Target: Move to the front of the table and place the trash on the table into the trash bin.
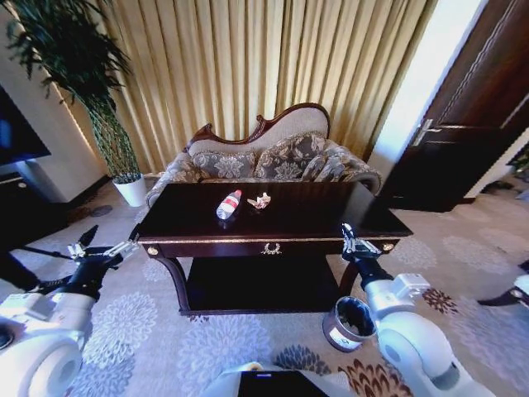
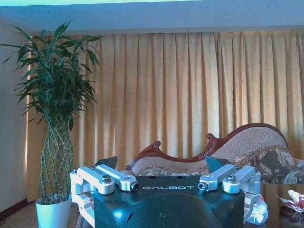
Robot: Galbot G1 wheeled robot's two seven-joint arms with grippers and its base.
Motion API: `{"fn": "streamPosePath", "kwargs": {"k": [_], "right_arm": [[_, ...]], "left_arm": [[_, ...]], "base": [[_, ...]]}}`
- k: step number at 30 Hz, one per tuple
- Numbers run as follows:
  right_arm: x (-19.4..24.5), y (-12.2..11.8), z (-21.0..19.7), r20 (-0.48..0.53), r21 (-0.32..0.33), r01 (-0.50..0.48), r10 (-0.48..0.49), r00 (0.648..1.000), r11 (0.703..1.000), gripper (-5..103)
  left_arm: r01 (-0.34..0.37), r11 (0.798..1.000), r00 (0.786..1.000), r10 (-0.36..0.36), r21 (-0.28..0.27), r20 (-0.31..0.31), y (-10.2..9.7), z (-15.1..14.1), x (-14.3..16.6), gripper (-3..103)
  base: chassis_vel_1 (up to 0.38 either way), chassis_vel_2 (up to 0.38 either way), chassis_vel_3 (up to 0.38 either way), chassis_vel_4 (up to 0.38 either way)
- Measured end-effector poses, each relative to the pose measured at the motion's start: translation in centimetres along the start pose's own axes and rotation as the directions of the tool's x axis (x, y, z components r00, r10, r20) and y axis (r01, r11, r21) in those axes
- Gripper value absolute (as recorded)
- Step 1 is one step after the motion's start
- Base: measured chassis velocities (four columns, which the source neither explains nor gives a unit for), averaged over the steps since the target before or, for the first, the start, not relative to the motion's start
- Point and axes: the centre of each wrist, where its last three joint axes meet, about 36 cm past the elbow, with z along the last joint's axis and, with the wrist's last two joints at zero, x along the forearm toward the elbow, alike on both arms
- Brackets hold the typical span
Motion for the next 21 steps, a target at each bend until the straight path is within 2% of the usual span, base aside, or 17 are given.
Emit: {"fn": "streamPosePath", "kwargs": {"k": [4,8,10,14,15,19,20,21], "right_arm": [[-0.8,-1.0,2.0,-0.052,0.008,-0.035,0.035,0.998,0.999,1],[-1.3,-3.5,6.6,-0.187,0.052,-0.094,0.103,0.977,0.994,1],[-1.2,-3.9,7.6,-0.215,0.064,-0.097,0.109,0.971,0.993,1],[-2.0,-6.5,13.4,-0.338,0.137,-0.115,0.156,0.928,0.984,1],[-2.0,-6.5,13.4,-0.338,0.137,-0.115,0.156,0.928,0.984,1],[-5.3,-11.0,21.0,-0.467,0.195,-0.161,0.236,0.852,0.968,1],[-5.3,-11.0,21.0,-0.467,0.195,-0.161,0.236,0.852,0.968,1],[-6.2,-11.9,22.6,-0.486,0.211,-0.169,0.254,0.836,0.963,1]], "left_arm": [[-0.002,1.0,1.0,0.002,0.002,0.0,-0.1,0.0,0.0,100],[-0.002,1.0,1.0,0.002,0.006,-0.001,-0.1,0.1,0.0,100],[-0.001,1.0,1.0,0.001,0.009,-0.002,-0.1,0.2,0.0,100],[0.007,1.0,1.0,-0.006,0.022,-0.011,-0.3,0.8,0.1,100],[0.007,1.0,1.0,-0.006,0.022,-0.011,-0.3,0.8,0.1,100],[0.008,1.0,1.0,-0.008,0.017,-0.016,-0.2,0.7,0.2,100],[0.008,1.0,1.0,-0.008,0.017,-0.016,-0.2,0.7,0.2,100],[0.007,1.0,1.0,-0.006,0.015,-0.013,-0.2,0.5,0.2,100]], "base": [[0.0,0.0,0.0,0.0],[0.0,0.0,0.0,0.0],[0.0,0.0,0.0,0.0],[0.0,0.0,0.0,0.0],[0.0,0.0,0.0,0.0],[0.0,0.0,0.0,0.0],[0.0,0.0,0.0,0.0],[0.0,0.0,0.0,0.0]]}}
